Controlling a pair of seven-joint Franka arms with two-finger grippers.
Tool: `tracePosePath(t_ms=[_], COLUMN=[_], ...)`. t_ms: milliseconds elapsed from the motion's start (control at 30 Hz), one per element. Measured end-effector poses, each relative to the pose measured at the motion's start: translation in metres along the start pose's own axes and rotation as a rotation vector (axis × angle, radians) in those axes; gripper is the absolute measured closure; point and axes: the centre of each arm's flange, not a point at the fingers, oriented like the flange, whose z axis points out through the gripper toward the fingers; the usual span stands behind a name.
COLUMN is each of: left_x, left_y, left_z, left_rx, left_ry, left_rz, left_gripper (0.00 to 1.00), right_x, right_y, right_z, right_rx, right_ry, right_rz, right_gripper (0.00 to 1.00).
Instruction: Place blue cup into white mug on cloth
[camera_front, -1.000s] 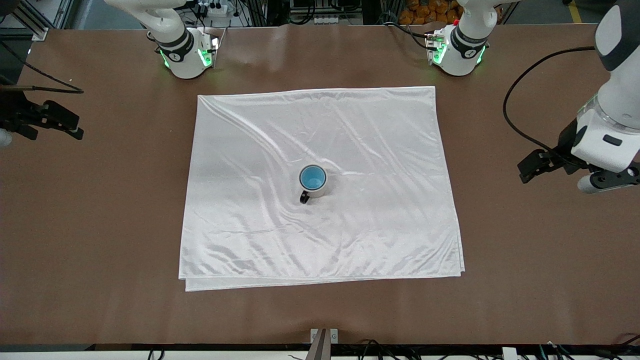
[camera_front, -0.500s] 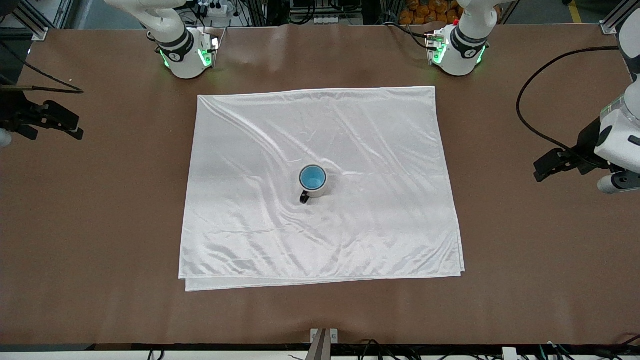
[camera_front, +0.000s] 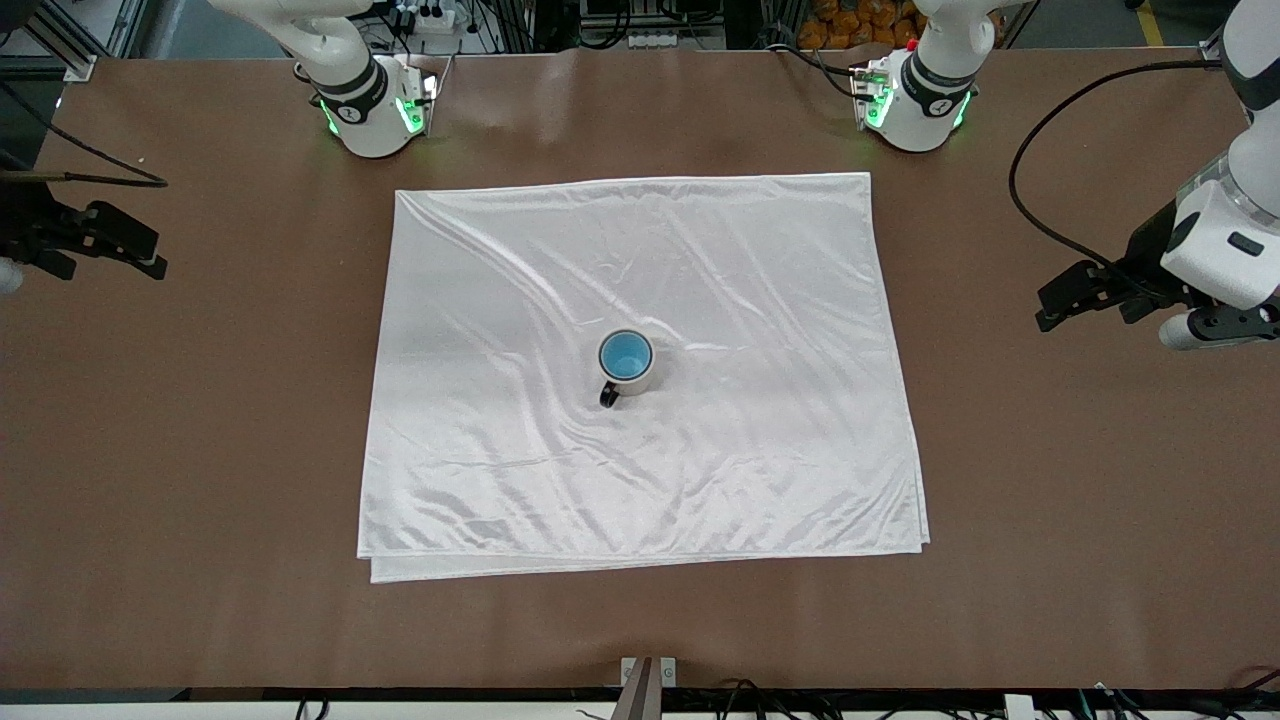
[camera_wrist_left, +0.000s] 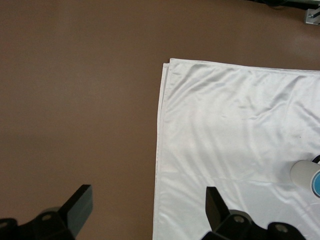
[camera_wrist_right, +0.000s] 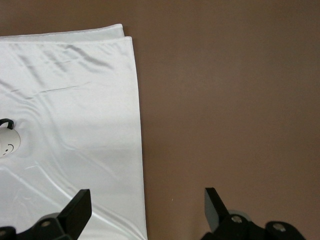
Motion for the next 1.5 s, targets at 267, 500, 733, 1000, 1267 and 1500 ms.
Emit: tracePosePath(t_ms=[267,500,733,1000,1267,1500], left_x=[-0.007,-0.012,-0.017,-0.021,-0.022,-0.024], left_y=[0.001,0.001,0.001,0.002,0.002,0.002], left_z=[-0.011,-0.02,-0.028,-0.035,-0.038,-0.041], left_rx=[0.003,0.008,0.013,0.015,0.016,0.017], left_ry=[0.01,0.02,0.024,0.036,0.04,0.046], left_rz=[0.011,0.012,0.012,0.012,0.012,0.012], left_gripper=[0.0,0.0,0.0,0.0,0.0,0.0], right_x=[0.0,0.0,0.0,0.0,0.0,0.0], right_y=[0.0,0.0,0.0,0.0,0.0,0.0], right_z=[0.0,0.001,0.001,0.001,0.001,0.001], right_rx=[0.0,0.0,0.0,0.001,0.001,0.001], right_ry=[-0.001,-0.003,-0.004,-0.004,-0.004,-0.004], right_rz=[0.0,0.001,0.001,0.001,0.003,0.003], right_gripper=[0.0,0.0,0.0,0.0,0.0,0.0])
